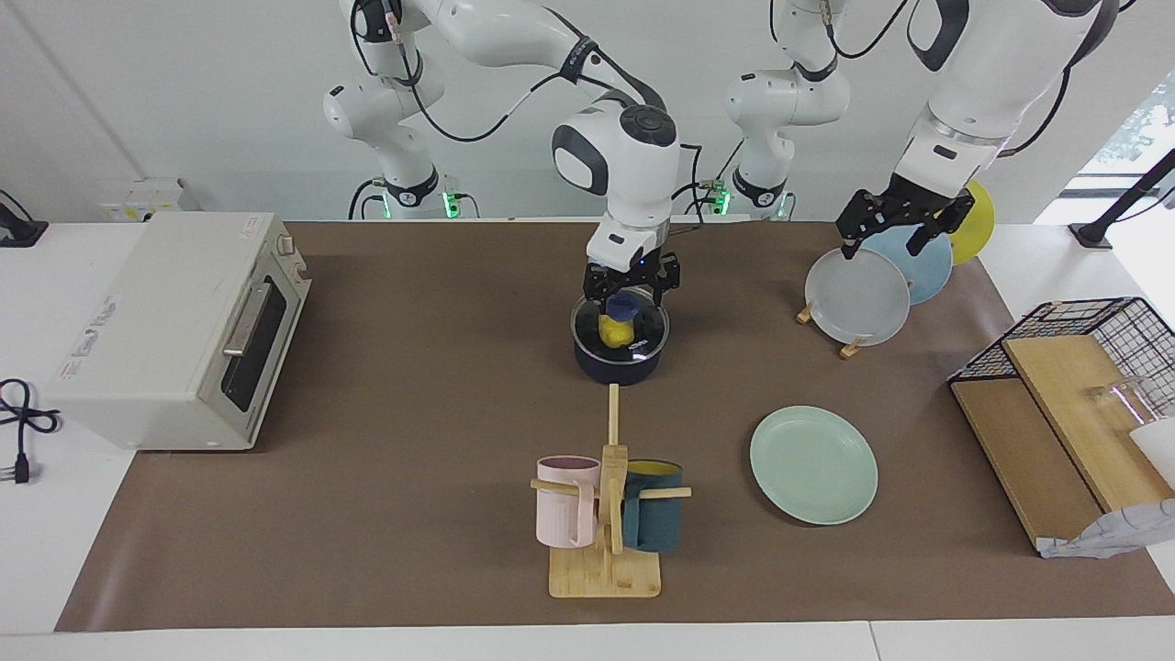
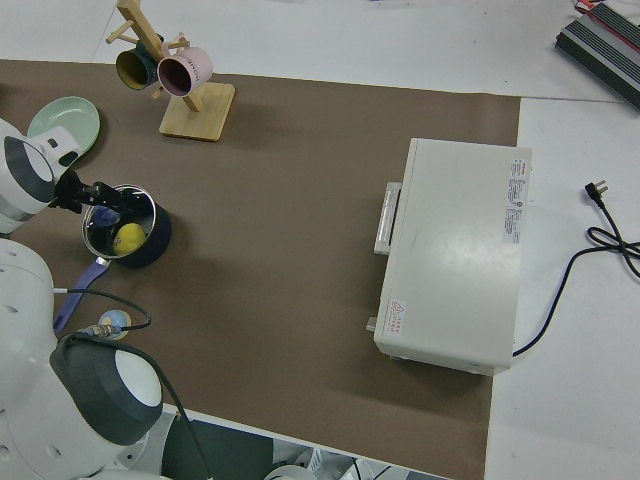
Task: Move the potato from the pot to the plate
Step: 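Reach the right gripper to the glass lid's blue knob and grasp it, then lift the glass lid off the saucepan with the right gripper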
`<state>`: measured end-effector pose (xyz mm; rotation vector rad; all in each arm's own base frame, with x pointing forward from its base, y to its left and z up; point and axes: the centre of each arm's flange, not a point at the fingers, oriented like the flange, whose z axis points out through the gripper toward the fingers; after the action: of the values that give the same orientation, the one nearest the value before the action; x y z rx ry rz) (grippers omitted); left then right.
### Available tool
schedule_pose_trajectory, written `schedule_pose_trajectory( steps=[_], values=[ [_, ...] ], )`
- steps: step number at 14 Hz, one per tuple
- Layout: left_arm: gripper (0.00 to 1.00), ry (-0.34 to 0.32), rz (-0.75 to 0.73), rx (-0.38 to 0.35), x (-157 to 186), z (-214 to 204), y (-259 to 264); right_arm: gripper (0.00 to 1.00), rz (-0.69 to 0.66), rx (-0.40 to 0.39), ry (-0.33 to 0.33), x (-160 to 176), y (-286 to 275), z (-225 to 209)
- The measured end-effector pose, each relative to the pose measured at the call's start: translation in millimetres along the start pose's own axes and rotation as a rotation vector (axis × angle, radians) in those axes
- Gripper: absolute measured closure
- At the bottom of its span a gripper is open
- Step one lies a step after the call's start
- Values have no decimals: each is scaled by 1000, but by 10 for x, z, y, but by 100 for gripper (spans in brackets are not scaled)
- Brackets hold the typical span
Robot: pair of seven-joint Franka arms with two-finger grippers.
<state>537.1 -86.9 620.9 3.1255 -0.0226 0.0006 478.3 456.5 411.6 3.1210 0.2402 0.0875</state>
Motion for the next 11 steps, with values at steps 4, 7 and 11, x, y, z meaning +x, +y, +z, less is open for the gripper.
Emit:
schedule_pose_trajectory(
  steps=[4,7,11],
  values=[
    [0,0,0,0,0,0,0,0,-8,-20,6,-29,42,30],
    [0,0,0,0,0,-1,0,4,-10,-23,12,-37,67,76],
    [0,1,0,0,0,-4,1,7,-10,-22,13,-44,79,111]
  ],
)
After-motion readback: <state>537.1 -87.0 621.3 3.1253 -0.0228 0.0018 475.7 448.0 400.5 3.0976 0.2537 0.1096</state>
